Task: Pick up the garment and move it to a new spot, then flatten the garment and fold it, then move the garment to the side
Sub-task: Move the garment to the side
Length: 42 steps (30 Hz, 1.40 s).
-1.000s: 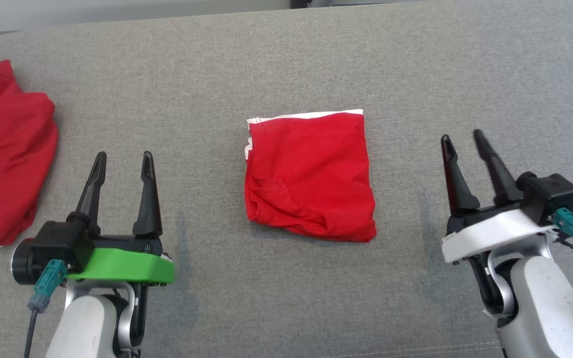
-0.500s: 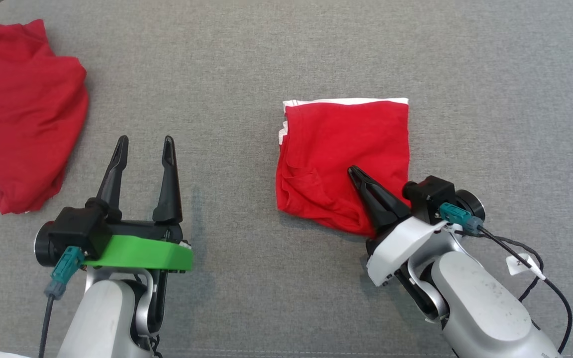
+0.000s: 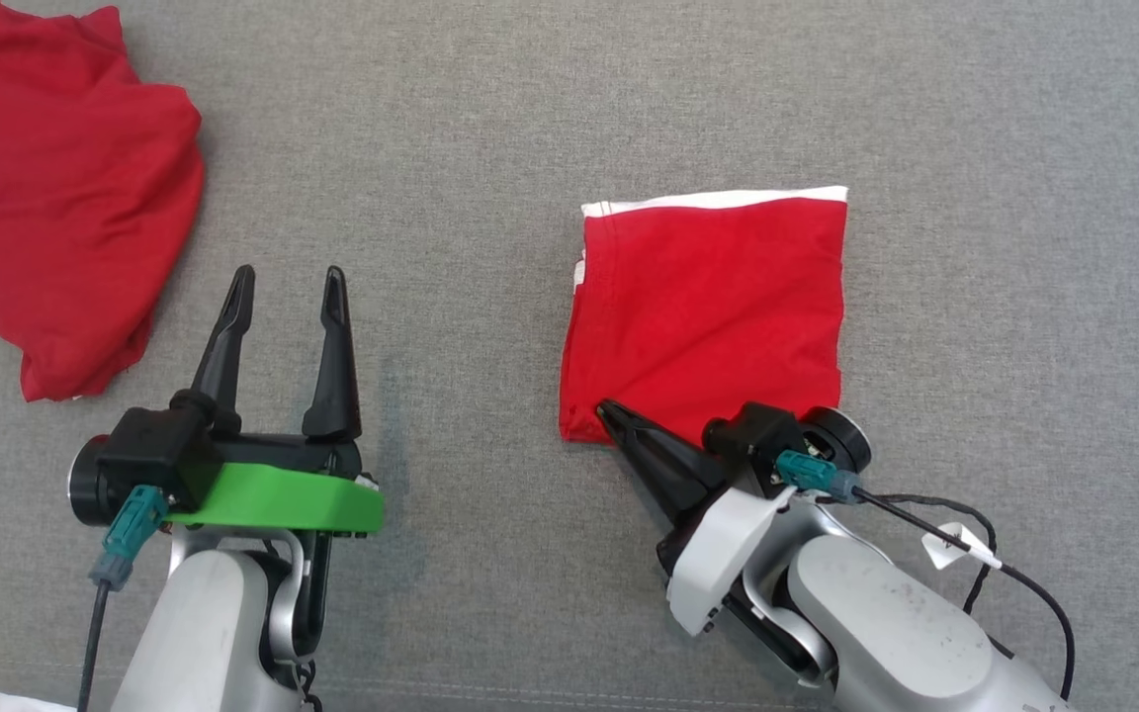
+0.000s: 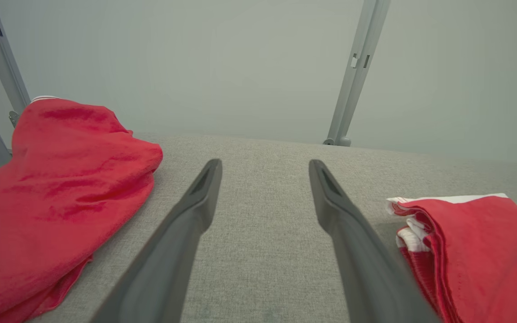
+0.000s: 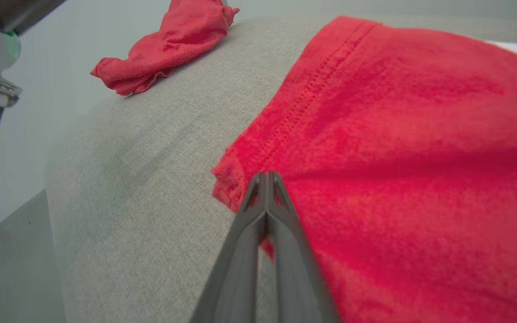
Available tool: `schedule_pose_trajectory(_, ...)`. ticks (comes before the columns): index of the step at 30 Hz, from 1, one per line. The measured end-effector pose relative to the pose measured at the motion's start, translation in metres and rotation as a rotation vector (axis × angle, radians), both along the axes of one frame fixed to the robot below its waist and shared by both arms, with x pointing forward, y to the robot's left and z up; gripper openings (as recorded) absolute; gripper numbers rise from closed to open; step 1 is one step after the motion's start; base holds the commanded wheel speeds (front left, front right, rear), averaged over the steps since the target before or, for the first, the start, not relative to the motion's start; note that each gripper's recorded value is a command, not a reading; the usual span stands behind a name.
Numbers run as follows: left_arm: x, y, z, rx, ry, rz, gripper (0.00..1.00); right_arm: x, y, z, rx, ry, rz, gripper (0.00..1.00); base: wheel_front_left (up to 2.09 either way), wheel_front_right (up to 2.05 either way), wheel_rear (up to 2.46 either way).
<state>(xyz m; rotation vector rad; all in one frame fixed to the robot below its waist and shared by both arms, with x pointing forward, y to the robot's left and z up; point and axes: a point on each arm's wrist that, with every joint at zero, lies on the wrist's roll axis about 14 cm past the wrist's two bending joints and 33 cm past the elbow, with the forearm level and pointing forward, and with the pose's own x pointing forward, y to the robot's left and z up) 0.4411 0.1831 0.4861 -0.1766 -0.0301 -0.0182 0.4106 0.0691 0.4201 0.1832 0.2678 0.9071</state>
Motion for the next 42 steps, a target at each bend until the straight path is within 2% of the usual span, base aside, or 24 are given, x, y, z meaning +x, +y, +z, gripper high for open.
schedule_pose_trajectory(7,-0.001,0.002,0.003,0.002,-0.009,0.007,1.0,-0.002,-0.001,0.031,0.071,-0.073,-0.006,0.0,0.0,0.0,0.0)
schedule_pose_trajectory(10,-0.002,0.0,0.007,0.01,-0.019,0.0,1.0,0.011,-0.02,0.052,0.105,-0.135,-0.082,0.0,0.0,0.0,0.0)
schedule_pose_trajectory(13,-0.001,-0.002,0.013,0.027,-0.036,-0.014,1.0,0.031,-0.056,0.07,0.115,-0.196,-0.214,0.0,0.0,0.0,0.0)
schedule_pose_trajectory(14,-0.001,-0.003,0.015,0.029,-0.039,-0.017,1.0,0.037,-0.069,0.076,0.116,-0.219,-0.263,0.28,0.0,0.0,0.0)
schedule_pose_trajectory(15,-0.002,-0.003,0.016,0.033,-0.042,-0.021,1.0,0.043,-0.085,0.081,0.112,-0.237,-0.318,0.62,0.0,0.0,0.0)
schedule_pose_trajectory(16,-0.001,-0.004,0.018,0.035,-0.045,-0.024,1.0,0.047,-0.1,0.085,0.108,-0.251,-0.368,1.0,0.0,0.0,0.0)
schedule_pose_trajectory(21,-0.003,-0.01,0.028,0.052,-0.061,-0.06,1.0,0.054,-0.171,0.097,0.058,-0.31,-0.586,1.0,0.0,0.0,0.0)
schedule_pose_trajectory(27,-0.008,-0.01,0.038,0.071,-0.076,-0.078,1.0,0.043,-0.221,0.109,0.012,-0.343,-0.733,1.0,0.0,0.0,0.0)
schedule_pose_trajectory(32,-0.015,-0.004,0.042,0.079,-0.073,-0.085,1.0,0.031,-0.242,0.116,-0.009,-0.353,-0.788,1.0,0.0,0.0,0.0)
schedule_pose_trajectory(42,-0.034,0.004,0.045,0.111,-0.061,-0.096,1.0,0.004,-0.253,0.116,-0.053,-0.333,-0.803,1.0,0.0,0.0,0.0)
